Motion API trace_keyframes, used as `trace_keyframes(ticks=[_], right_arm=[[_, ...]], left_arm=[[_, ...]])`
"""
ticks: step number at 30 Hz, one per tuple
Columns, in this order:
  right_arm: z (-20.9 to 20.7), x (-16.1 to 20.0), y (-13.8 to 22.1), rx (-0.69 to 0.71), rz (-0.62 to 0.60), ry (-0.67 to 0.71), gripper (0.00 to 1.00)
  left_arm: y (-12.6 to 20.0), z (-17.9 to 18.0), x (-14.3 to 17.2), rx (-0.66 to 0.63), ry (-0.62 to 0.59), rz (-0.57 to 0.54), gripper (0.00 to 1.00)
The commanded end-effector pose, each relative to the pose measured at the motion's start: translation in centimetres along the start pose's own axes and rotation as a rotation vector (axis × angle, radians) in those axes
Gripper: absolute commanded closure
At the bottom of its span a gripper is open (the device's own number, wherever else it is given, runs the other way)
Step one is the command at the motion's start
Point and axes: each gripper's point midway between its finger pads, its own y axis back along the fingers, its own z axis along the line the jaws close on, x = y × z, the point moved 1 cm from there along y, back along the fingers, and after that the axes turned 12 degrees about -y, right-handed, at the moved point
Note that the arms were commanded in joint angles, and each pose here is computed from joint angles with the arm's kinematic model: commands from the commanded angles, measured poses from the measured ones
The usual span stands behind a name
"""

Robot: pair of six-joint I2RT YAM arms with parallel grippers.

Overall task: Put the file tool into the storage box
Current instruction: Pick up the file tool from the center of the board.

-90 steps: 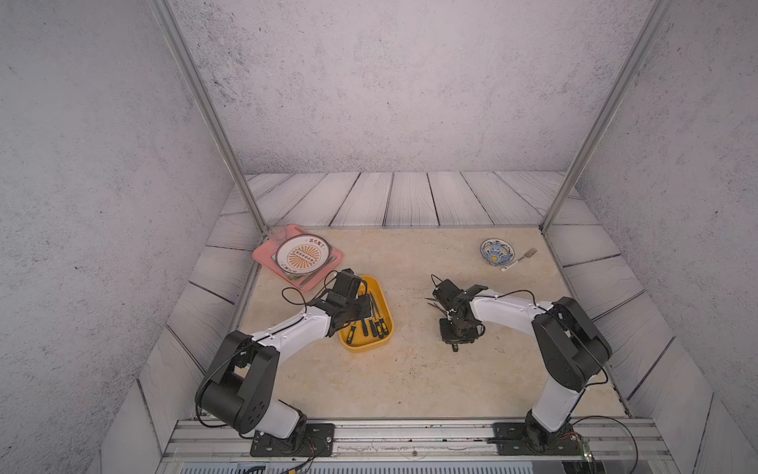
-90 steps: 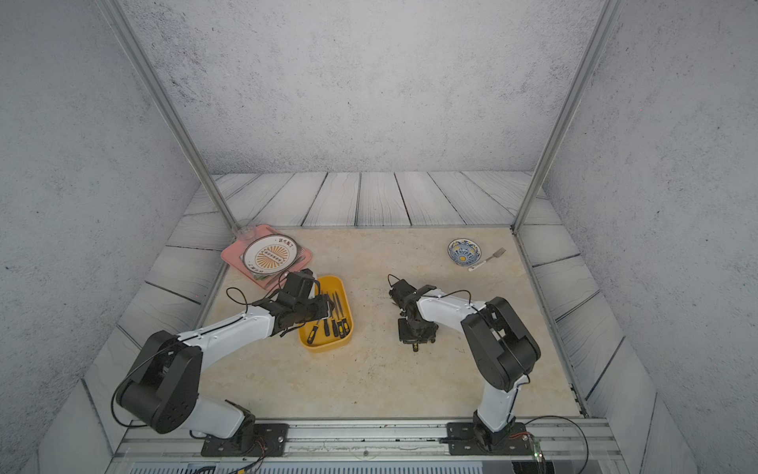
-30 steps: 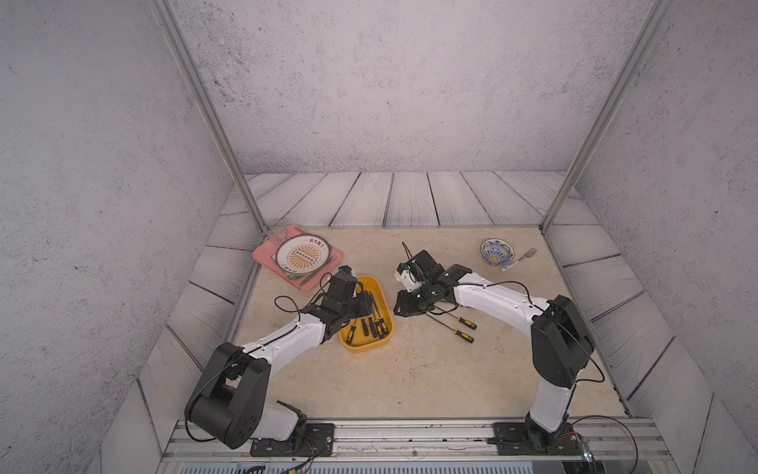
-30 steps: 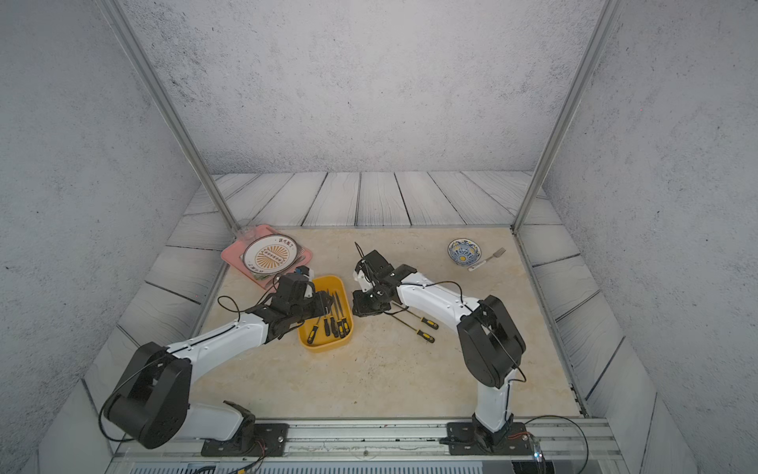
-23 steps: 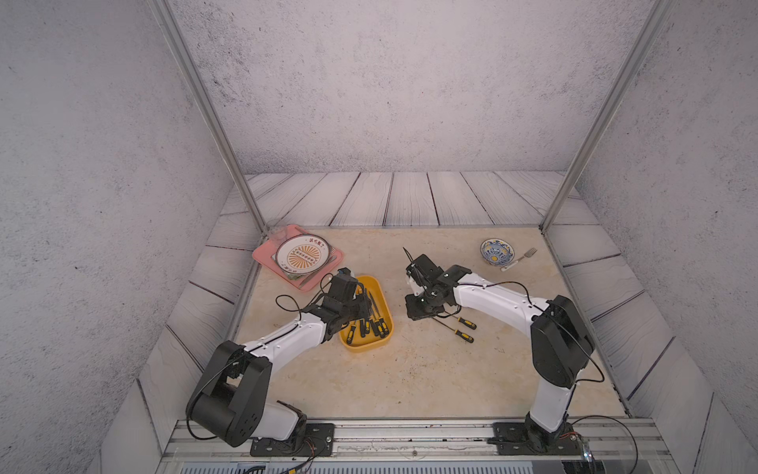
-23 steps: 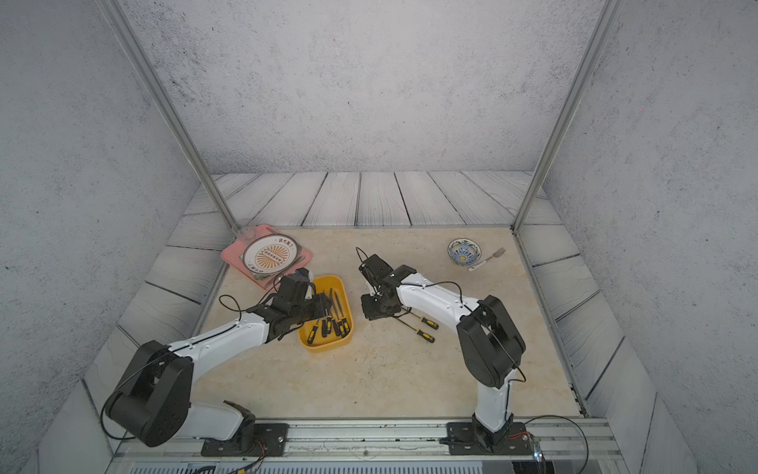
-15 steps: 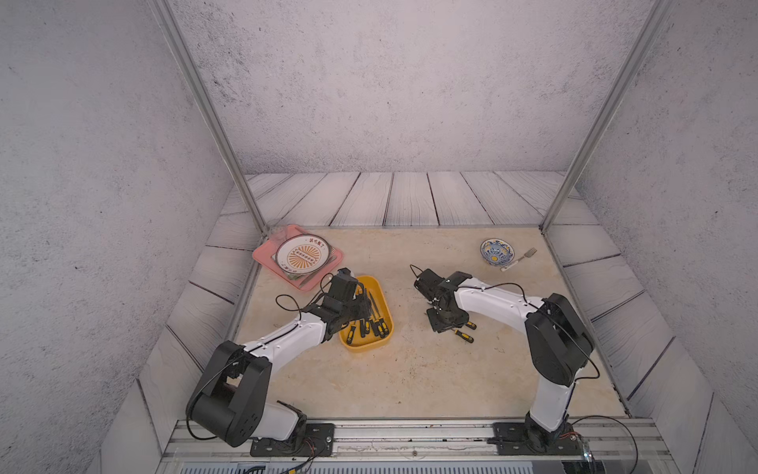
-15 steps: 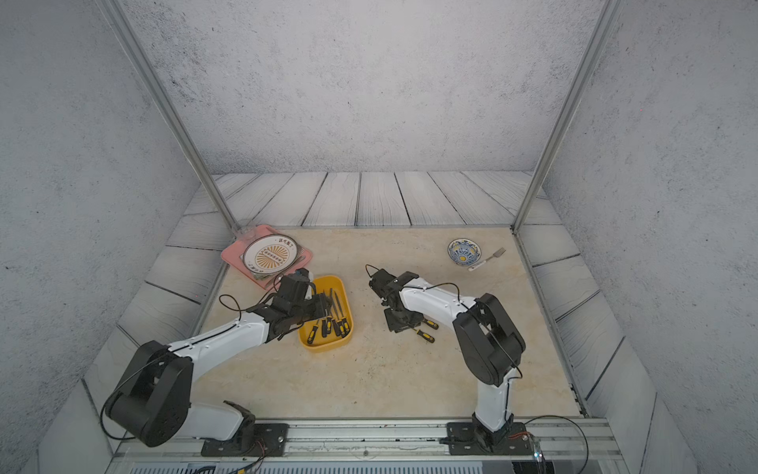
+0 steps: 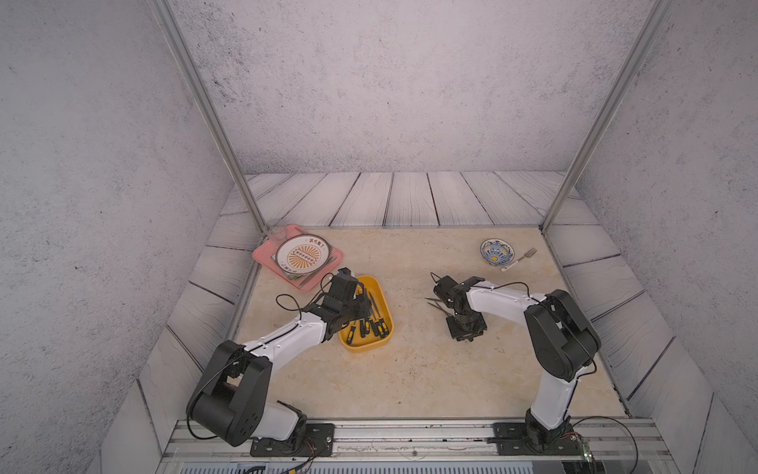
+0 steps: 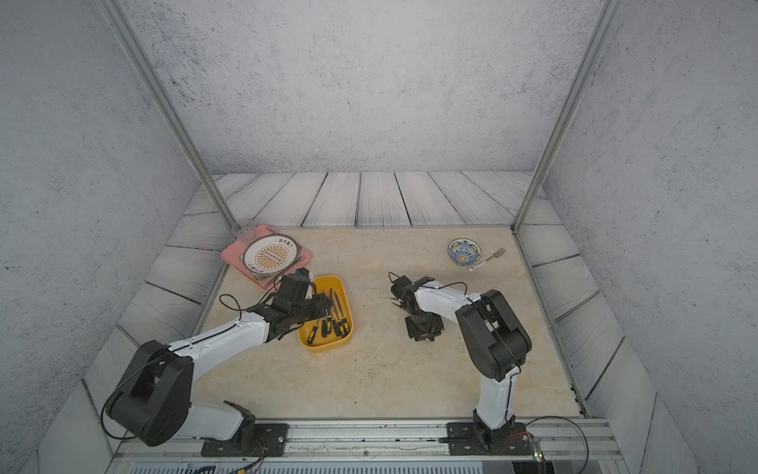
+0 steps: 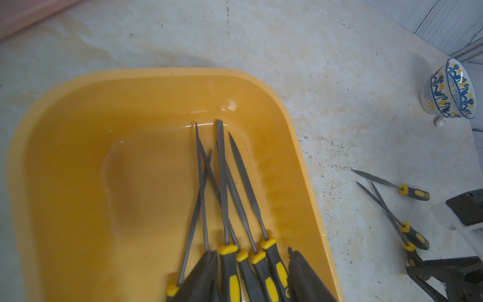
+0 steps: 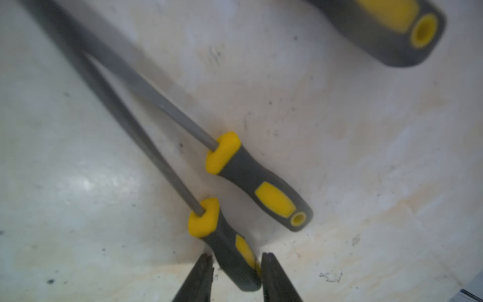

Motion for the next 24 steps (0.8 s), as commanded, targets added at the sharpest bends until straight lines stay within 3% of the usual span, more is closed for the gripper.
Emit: trace_keyframes(ticks=[1, 5, 8, 10, 12, 16, 24], right_arm=[[1.5, 0.1, -0.3, -0.083, 0.024, 0.034, 0.64], [2.5, 0.3, -0.7, -0.133, 0.057, 0.029, 0.70], [3.5, 0.7, -0.6, -0.196, 0.075, 0.015, 0.89], [4.4, 0.6, 0.2, -0.264, 0.065, 0.001, 0.99], [5.4, 0.3, 1.4, -0.339, 0.046, -0.010, 1.00], [8.2, -0.3, 5.4, -0.541, -0.011, 0.018, 1.00], [12.9, -1.4, 12.9, -0.893, -0.056, 0.066, 0.99]], left_arm=[[0.1, -0.1, -0.7, -0.001, -0.004, -0.014, 0.51], [0.2, -0.1, -0.8, -0.004, -0.007, -0.019, 0.51], [0.3, -0.4, -1.0, 0.013, -0.010, -0.026, 0.51], [0.3, -1.2, -1.2, 0.059, -0.016, -0.036, 0.44], [0.4, -2.6, -1.7, 0.142, -0.023, -0.056, 0.37], [0.8, -5.4, -2.4, 0.317, -0.033, -0.099, 0.33], [0.7, -7.9, -2.4, 0.472, -0.033, -0.088, 0.33]])
